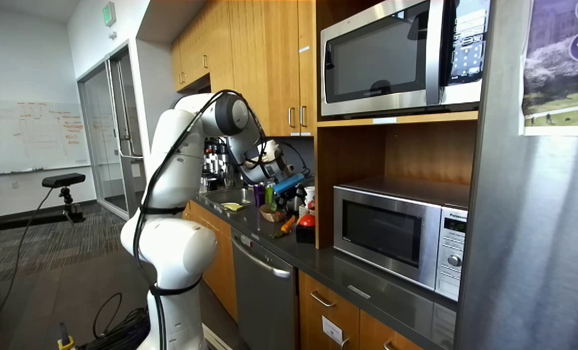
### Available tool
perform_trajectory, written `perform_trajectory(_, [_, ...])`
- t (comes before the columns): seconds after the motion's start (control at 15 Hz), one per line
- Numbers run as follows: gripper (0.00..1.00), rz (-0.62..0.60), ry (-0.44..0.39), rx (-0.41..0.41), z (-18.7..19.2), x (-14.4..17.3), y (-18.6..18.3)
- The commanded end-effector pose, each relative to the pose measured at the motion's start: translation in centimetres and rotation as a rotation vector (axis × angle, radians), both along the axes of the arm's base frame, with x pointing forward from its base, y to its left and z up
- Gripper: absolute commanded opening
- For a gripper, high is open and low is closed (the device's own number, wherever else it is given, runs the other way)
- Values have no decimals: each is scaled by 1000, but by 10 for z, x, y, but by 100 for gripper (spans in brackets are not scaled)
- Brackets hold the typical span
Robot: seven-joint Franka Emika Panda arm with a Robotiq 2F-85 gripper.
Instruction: Remove the carrot out if the bowl
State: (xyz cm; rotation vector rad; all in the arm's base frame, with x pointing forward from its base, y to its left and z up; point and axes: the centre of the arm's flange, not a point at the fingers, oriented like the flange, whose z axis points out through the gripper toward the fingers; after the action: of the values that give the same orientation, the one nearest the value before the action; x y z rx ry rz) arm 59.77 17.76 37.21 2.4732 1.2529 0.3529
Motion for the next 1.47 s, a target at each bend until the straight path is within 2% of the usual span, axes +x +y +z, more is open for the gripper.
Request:
perform_trajectory(0.0, [100, -95, 31, 35, 22, -30, -15])
perform_trajectory(0.33, [100, -240, 145, 146, 41, -72, -36])
perform_trajectory(0.53, [100, -270, 318, 275, 43, -109, -25])
perform_trajectory(0.73, [100, -227, 503, 368, 39, -157, 3])
perform_trajectory(0.87, [100, -224, 559, 341, 37, -189, 4])
perform_trajectory(1.0, [100, -232, 541, 281, 38, -213, -17])
perform_trajectory(1.13, [100, -266, 443, 251, 45, -223, -46])
perform_trajectory(1.27, [100, -348, 370, 288, 57, -222, -80])
perform_trajectory(1.4, [100, -450, 356, 353, 78, -223, -119])
